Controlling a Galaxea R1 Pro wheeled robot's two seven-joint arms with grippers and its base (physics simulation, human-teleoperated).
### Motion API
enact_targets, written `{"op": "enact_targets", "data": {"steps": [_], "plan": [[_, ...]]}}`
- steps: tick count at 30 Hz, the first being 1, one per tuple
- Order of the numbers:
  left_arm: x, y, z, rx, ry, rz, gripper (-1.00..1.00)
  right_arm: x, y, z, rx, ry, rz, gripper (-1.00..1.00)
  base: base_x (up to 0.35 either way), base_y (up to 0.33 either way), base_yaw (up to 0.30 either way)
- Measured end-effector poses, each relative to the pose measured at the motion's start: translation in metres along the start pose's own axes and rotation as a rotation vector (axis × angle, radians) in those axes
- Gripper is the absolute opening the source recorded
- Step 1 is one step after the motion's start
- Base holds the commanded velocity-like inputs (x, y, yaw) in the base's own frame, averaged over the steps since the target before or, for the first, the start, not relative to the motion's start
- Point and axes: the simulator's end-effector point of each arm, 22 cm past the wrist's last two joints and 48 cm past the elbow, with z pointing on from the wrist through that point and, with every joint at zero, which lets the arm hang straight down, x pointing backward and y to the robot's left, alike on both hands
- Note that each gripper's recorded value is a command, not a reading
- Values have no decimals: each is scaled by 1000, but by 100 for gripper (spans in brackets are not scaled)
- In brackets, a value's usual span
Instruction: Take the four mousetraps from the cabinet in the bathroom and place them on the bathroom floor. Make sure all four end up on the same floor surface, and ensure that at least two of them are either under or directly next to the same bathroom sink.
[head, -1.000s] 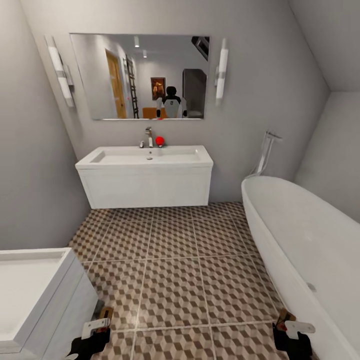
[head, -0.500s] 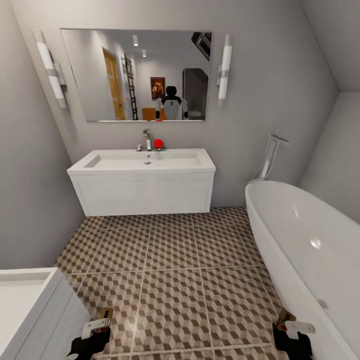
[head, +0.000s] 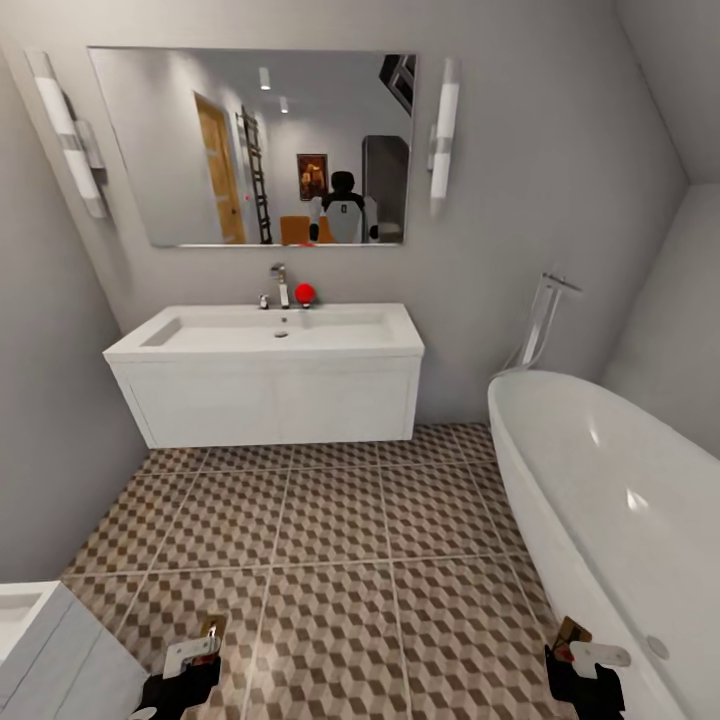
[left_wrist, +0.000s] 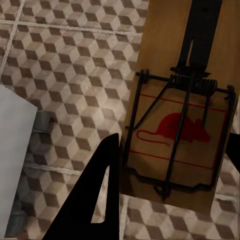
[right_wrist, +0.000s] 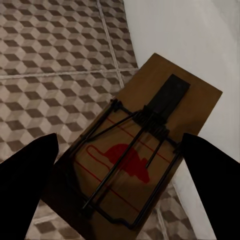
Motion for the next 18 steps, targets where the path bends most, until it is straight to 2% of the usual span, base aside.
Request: {"op": "enact_targets", "data": {"steps": [9, 18], "plan": [[0, 0, 0, 0, 0, 0, -100, 0, 0, 0, 1, 0, 0, -100, 269, -25, 3], [0, 0, 0, 0, -1, 0, -100, 0, 0, 0, 1, 1, 0, -100, 268, -1, 98]]}}
